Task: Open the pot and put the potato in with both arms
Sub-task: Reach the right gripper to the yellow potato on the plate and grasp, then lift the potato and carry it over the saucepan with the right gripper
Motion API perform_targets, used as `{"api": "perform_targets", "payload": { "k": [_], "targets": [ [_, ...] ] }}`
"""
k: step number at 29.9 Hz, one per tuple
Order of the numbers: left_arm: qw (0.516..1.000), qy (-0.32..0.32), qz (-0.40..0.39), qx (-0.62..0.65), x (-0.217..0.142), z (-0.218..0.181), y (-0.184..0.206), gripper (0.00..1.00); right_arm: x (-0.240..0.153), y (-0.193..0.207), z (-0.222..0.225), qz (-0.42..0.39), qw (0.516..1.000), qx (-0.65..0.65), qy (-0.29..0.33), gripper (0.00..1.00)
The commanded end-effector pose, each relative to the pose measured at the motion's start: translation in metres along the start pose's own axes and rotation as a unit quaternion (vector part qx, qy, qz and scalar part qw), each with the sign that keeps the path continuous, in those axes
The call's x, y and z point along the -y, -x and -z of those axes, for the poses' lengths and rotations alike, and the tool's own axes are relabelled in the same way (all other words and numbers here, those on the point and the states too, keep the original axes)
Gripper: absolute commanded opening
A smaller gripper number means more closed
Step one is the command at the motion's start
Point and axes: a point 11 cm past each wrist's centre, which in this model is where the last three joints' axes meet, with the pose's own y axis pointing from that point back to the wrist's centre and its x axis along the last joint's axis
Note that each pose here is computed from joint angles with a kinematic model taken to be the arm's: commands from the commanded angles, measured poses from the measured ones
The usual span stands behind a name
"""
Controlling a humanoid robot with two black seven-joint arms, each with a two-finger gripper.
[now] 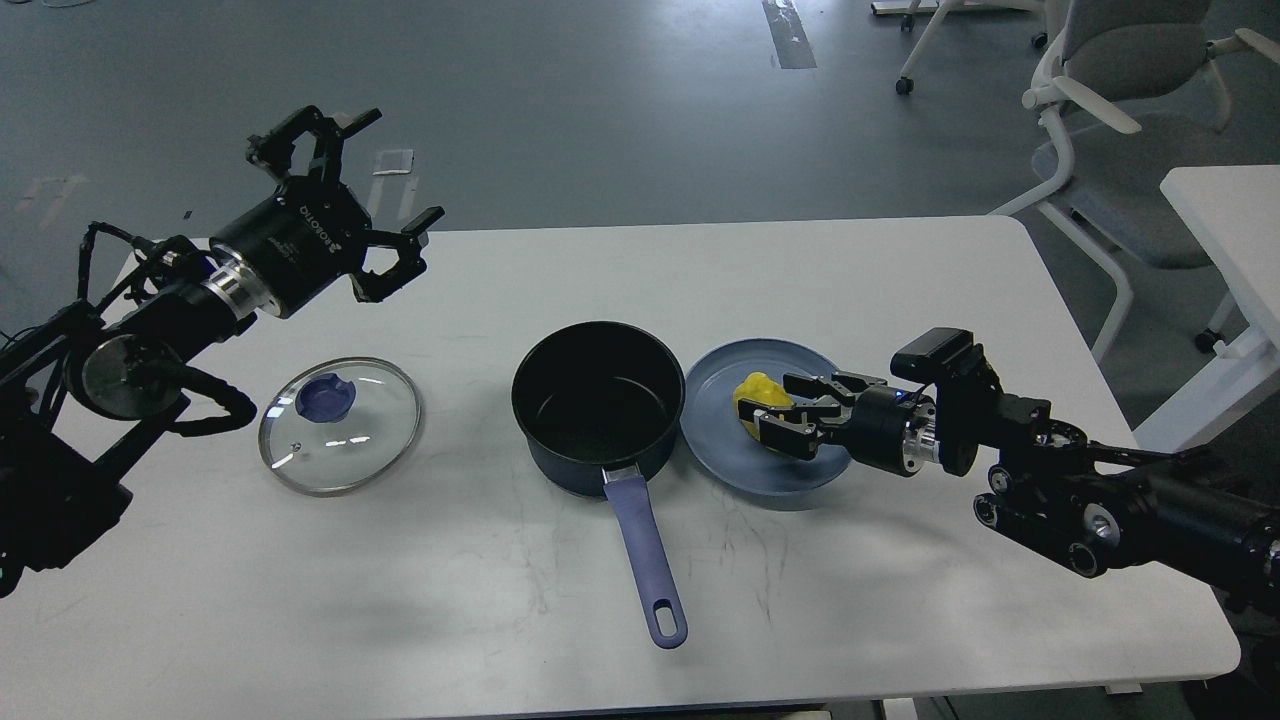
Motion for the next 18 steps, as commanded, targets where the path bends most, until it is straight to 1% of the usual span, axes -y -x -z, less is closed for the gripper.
{"api": "perform_targets", "payload": {
  "k": [1,3,4,7,9,12,15,16,18],
  "targets": [
    [1.000,0.001,0.000,0.000,0.000,0.000,0.000,0.98,0.006,0.007,0.002,0.003,1.000,-0.012,-0.001,0.58],
    [1.000,0.001,-0.001,0.000,0.000,-0.001,0.000,0.98,0.007,0.008,0.003,0.007,1.000,-0.015,-0.003,0.54],
    [1.000,0.001,-0.001,0.000,0.000,-0.001,0.000,0.98,0.008,0.009,0.004,0.011,1.000,-0.019,-0.005,0.48],
    [1.000,0.001,-0.005,0.001,-0.003,-0.001,-0.003,0.98,0.008,0.006,0.004,0.007,1.000,-0.021,-0.006,0.41],
    [1.000,0.006,-0.005,0.001,-0.004,-0.001,-0.004,0.98,0.009,0.001,0.005,0.001,1.000,-0.024,-0.007,0.41],
    [1.000,0.013,-0.006,0.002,-0.004,-0.003,-0.004,0.98,0.011,-0.021,0.008,-0.020,0.999,-0.041,-0.020,0.38],
    [1.000,0.014,-0.006,0.001,-0.004,-0.003,-0.004,0.98,0.010,-0.041,0.009,-0.042,0.997,-0.058,-0.028,0.38],
    [1.000,0.013,-0.006,0.002,-0.004,-0.003,-0.004,0.98,0.004,-0.060,0.004,-0.056,0.996,-0.070,-0.022,0.38],
    [1.000,0.014,-0.006,0.002,-0.004,-0.004,-0.004,0.98,-0.004,-0.084,0.000,-0.070,0.994,-0.087,-0.019,0.36]
  ]
}}
